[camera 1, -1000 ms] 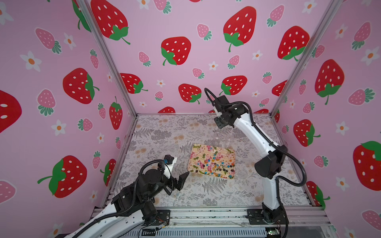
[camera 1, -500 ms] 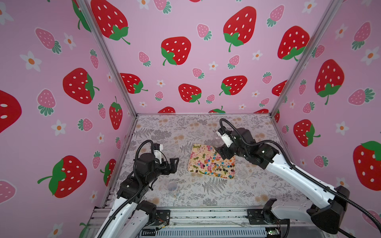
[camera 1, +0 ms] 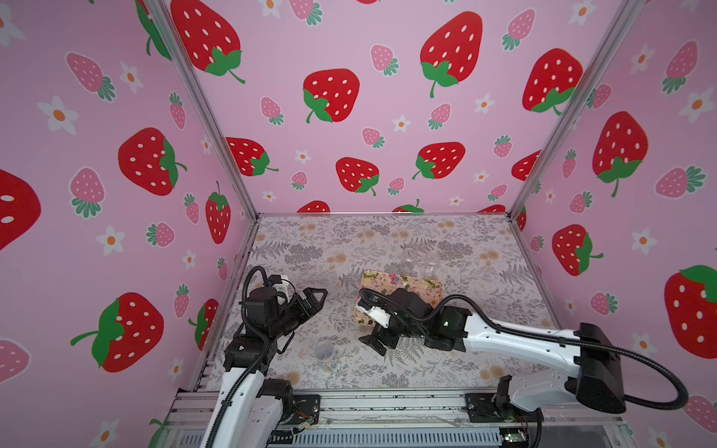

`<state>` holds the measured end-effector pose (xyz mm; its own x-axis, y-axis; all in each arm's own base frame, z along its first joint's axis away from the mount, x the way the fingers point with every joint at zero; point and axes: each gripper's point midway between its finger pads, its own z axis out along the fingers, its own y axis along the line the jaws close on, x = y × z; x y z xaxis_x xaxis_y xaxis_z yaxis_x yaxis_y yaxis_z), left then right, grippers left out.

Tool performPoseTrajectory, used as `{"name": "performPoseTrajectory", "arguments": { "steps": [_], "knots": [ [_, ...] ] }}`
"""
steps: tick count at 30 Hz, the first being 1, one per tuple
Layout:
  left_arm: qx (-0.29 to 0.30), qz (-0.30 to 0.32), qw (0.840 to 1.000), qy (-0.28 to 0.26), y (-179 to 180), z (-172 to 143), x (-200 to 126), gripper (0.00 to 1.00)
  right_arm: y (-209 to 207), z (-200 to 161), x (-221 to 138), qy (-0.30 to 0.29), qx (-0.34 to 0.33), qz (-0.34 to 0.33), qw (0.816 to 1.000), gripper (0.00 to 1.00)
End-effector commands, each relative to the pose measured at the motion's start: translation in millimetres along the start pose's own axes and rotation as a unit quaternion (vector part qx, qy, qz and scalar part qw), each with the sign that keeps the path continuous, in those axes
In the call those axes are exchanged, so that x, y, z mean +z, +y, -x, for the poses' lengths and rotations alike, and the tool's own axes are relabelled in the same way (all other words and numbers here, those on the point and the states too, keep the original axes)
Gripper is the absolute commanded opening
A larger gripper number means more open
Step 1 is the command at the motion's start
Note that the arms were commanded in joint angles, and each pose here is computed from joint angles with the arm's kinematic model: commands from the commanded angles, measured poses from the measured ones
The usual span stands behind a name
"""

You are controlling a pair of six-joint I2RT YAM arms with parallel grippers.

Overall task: Pour the candies out of the jar
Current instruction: Pick up the jar from the center of the board.

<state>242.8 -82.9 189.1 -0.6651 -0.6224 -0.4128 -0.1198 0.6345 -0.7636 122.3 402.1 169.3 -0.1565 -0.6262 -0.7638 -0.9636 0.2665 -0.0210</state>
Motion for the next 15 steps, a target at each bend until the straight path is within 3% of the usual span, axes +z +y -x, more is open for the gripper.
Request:
{"name": "performPoseTrajectory", "arguments": {
  "steps": [1, 15],
  "knots": [
    [-0.054, -0.009, 0.998, -0.005, 1, 2, 1, 0.99, 30, 29, 15, -0.05, -0.025, 0.025, 0.998, 0.99],
    [-0.078, 0.015, 0.997, -0.014, 14, 5, 2, 0.99, 79, 40, 76, -0.079, -0.068, 0.059, 0.993, 0.99]
  ]
}}
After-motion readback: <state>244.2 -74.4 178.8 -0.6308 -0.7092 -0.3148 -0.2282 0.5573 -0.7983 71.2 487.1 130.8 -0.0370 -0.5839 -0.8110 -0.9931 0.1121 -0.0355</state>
